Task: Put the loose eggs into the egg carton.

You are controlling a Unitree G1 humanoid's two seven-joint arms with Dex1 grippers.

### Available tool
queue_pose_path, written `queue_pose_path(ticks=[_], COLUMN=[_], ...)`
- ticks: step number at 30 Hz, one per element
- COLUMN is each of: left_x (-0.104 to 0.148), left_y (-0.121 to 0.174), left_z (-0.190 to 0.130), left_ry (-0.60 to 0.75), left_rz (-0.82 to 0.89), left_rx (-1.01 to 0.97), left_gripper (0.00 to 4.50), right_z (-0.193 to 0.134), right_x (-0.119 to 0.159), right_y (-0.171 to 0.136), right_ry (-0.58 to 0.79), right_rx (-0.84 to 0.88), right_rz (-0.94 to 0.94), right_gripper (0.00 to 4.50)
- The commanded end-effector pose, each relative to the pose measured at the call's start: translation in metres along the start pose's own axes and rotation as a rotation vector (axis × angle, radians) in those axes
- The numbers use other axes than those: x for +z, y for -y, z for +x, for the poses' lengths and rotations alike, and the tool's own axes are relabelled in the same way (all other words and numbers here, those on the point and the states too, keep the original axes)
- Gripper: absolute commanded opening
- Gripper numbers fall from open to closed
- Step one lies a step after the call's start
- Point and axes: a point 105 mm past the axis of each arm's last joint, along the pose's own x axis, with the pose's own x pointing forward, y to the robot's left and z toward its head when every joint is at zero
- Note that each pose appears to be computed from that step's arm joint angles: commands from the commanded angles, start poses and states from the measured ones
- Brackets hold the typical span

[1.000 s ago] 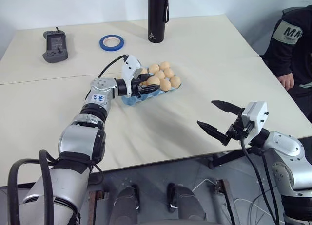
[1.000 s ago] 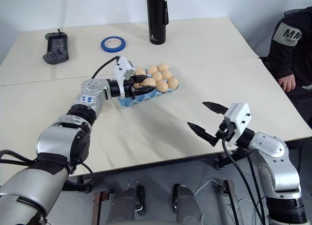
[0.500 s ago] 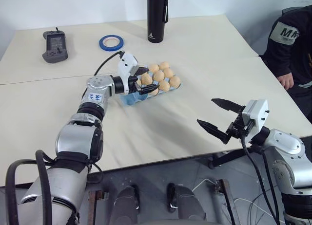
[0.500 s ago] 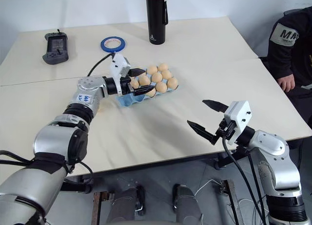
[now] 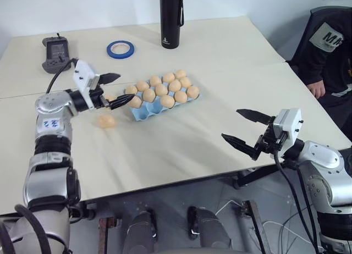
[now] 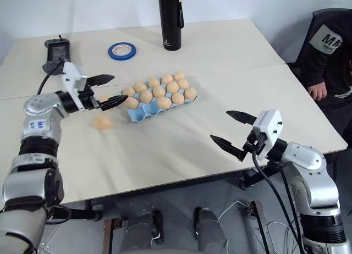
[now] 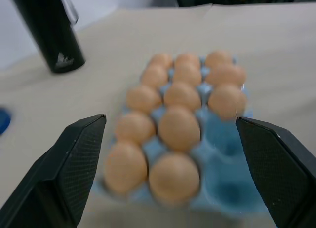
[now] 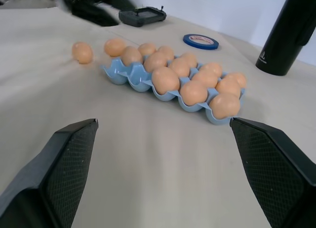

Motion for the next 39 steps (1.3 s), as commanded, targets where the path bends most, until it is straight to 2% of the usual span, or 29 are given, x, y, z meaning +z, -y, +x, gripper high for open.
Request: queue_pose_path(ticks=[1, 8, 20, 23, 31, 39], left_x=[0.016, 0.000, 0.000, 0.001, -0.005, -0.041], left_y=[-0.005, 0.005, 0.015, 0.016, 0.011, 0.024], left_z=[-0.028, -0.063, -0.081, -0.076, -0.028, -0.021], left_ry=[0.018, -0.024, -0.045, -0.033, 0.046, -0.094], left_rz=[0.032, -0.033, -0.058, -0.061, -0.116, -0.181], left_rx=[0.076, 0.203, 0.270, 0.273, 0.339, 0.336], left_gripper=[4.48, 4.48, 4.48, 4.48, 4.48, 4.48], right_z=[0.001, 0.006, 0.008, 0.009, 0.013, 0.009], right_x=[0.008, 0.007, 0.006, 0.006, 0.007, 0.007], right_y=[0.003, 0.005, 0.006, 0.007, 0.011, 0.012], right_ry=[0.024, 0.026, 0.024, 0.025, 0.019, 0.003], right_rx=[0.016, 0.049, 0.070, 0.074, 0.093, 0.089], right_rz=[-0.027, -0.020, -0.019, -0.018, -0.027, -0.034], right_gripper=[4.50, 4.50, 4.50, 4.50, 4.50, 4.50])
